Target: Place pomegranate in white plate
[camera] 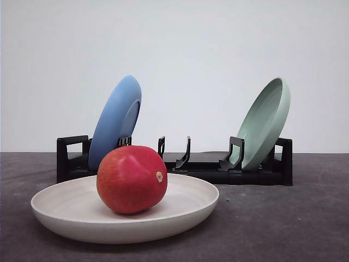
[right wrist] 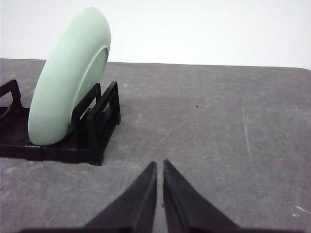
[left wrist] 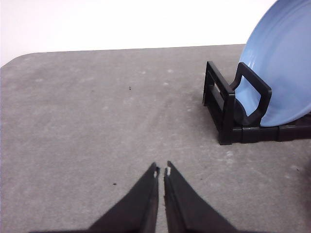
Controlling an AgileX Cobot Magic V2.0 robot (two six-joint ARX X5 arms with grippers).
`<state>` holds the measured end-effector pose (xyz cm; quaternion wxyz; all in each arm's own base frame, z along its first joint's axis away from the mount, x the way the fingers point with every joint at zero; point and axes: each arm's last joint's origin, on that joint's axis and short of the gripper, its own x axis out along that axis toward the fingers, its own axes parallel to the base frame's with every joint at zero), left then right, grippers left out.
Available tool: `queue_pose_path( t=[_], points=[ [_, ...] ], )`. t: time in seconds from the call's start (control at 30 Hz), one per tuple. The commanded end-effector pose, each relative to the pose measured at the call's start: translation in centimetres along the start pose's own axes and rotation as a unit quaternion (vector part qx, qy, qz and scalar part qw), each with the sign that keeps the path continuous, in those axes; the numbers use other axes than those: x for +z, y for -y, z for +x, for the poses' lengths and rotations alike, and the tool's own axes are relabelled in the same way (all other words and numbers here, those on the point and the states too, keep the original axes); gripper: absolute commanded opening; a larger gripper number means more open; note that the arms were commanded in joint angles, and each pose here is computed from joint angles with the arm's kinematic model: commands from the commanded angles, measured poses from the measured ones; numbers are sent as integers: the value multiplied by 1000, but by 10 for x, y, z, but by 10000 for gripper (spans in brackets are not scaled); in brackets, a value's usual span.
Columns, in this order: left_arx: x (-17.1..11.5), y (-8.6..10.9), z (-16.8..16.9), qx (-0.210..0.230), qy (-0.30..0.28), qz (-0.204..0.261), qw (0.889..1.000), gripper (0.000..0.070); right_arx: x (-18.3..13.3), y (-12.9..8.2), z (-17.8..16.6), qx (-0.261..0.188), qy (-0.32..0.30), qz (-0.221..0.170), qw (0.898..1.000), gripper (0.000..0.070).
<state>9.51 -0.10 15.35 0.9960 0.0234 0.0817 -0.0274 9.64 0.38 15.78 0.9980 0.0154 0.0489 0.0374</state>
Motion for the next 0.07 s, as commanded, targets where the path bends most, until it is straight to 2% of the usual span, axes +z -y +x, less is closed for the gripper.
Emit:
queue_pose_path(
  t=[0.0, 0.03],
  points=[
    [-4, 0, 1, -3, -5, 4, 1000, 0, -1, 0, 0, -1, 2, -4, 1000, 17],
    [-4, 0, 1, -3, -5, 4, 1000, 0, -1, 0, 0, -1, 2, -4, 1000, 17]
  ],
)
